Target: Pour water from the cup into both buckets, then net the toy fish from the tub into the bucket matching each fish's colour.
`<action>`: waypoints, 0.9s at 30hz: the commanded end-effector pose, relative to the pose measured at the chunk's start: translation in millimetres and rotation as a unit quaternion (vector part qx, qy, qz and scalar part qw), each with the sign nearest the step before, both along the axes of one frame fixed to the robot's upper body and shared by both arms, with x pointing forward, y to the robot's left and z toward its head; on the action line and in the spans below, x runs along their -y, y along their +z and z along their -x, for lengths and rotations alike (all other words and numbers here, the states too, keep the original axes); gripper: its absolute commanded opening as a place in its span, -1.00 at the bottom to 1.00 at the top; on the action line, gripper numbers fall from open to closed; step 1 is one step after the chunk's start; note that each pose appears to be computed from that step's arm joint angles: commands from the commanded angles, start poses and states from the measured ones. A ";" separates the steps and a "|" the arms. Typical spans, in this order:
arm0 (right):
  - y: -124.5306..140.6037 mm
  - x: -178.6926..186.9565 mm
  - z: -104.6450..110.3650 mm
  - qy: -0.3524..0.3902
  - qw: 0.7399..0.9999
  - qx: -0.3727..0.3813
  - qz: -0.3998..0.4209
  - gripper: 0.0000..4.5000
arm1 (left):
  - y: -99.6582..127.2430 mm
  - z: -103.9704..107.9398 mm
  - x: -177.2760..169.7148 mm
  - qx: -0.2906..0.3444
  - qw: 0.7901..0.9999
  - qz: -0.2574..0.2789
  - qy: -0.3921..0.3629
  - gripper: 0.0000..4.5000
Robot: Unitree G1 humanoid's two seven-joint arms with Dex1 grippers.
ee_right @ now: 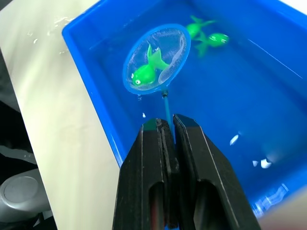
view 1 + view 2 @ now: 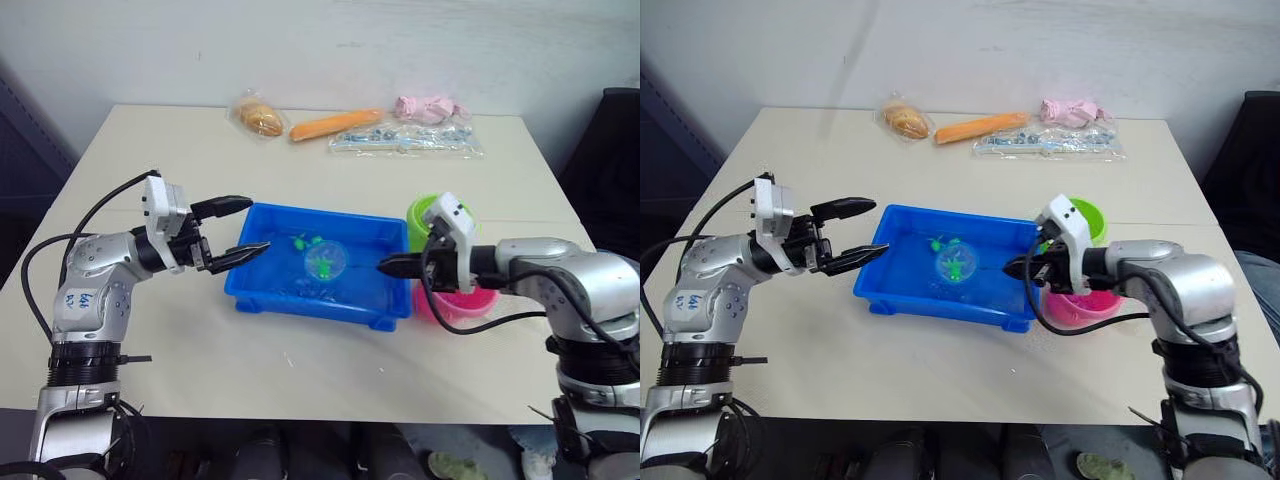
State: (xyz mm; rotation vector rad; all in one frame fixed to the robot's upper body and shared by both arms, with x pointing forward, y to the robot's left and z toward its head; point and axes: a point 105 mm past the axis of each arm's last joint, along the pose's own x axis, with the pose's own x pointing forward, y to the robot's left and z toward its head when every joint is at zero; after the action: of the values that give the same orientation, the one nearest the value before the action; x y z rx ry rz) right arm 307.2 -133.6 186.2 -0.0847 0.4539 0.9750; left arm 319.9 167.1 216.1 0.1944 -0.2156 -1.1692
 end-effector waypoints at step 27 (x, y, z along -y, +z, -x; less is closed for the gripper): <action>51.7 141.9 17.8 -0.258 0.959 0.114 -0.022 -1.00 | 5.7 -7.6 30.0 -0.002 0.997 0.021 -0.069 0.98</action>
State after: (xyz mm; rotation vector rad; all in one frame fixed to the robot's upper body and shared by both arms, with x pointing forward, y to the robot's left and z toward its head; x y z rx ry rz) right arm 286.6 -260.8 225.8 0.0161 0.2814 0.5302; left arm 329.6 139.4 212.7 0.1171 -0.2121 -1.2914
